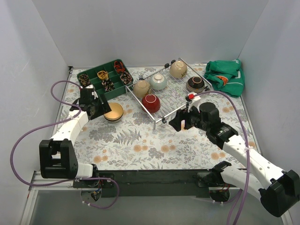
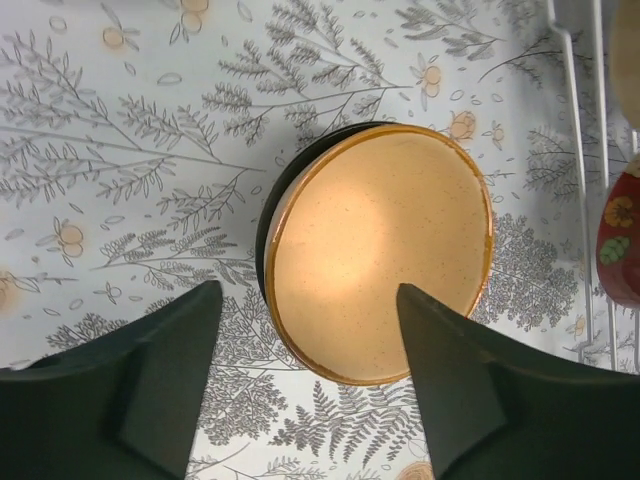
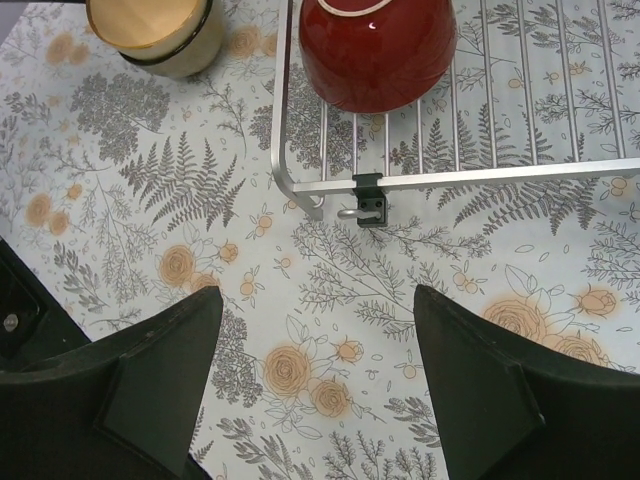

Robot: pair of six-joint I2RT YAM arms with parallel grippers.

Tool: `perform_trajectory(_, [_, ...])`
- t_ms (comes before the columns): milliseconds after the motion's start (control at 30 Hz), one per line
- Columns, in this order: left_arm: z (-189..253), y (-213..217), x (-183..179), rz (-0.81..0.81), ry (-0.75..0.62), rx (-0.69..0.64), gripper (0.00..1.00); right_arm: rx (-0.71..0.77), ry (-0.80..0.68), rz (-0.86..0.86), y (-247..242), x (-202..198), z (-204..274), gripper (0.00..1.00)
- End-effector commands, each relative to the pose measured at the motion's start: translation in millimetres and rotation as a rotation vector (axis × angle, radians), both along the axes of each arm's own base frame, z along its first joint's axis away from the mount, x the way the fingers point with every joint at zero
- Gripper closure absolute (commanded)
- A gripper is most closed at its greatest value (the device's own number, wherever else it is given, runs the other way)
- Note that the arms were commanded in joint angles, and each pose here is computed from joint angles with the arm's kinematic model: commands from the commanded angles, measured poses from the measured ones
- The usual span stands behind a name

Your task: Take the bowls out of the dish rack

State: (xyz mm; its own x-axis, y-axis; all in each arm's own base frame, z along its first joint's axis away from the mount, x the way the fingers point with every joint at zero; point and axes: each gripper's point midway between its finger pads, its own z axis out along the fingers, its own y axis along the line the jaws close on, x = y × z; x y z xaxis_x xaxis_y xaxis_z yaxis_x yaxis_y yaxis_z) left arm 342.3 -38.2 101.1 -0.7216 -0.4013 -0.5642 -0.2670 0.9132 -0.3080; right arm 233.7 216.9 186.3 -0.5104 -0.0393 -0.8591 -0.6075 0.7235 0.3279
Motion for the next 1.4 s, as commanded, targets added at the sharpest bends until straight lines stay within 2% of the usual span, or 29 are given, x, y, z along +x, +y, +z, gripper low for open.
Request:
perform_trajectory(0, [38.8, 1.4, 5.9, -0.012, -0.136, 0.010, 0.23, 0.027, -0.022, -0.011, 8.9, 15.3, 22.8, 0.14])
perform_trajectory(167, [62.3, -6.2, 3.1, -0.069, -0.251, -0.003, 0.02, 0.050, 0.031, -0.035, 21.1, 30.9, 28.3, 0.06])
perform_trajectory(267, [74.8, -17.7, -4.2, -0.133, -0.327, -0.020, 0.02, 0.070, 0.083, -0.061, 31.2, 44.5, 29.8, 0.02])
perform_trajectory(467, [98.9, -41.1, -27.4, -0.238, -0.475, 0.034, 0.02, 0.122, 0.215, -0.140, 50.2, 76.0, 21.1, 0.01])
perform_trajectory(633, [99.5, -56.8, -45.0, -0.291, -0.553, 0.063, 0.02, 0.182, 0.311, -0.207, 64.6, 103.8, 5.6, 0.01])
perform_trajectory(800, [107.6, -56.0, -48.7, -0.283, -0.589, 0.089, 0.02, 0.238, 0.399, -0.265, 79.1, 131.4, -14.5, 0.01])
perform_trajectory(1000, [111.2, -58.7, -52.0, -0.287, -0.610, 0.090, 0.02, 0.277, 0.436, -0.298, 90.3, 155.2, -32.3, 0.02])
perform_trajectory(1367, [117.8, -65.0, -57.7, -0.310, -0.644, 0.077, 0.02, 0.351, 0.556, -0.343, 98.5, 169.4, -66.7, 0.02])
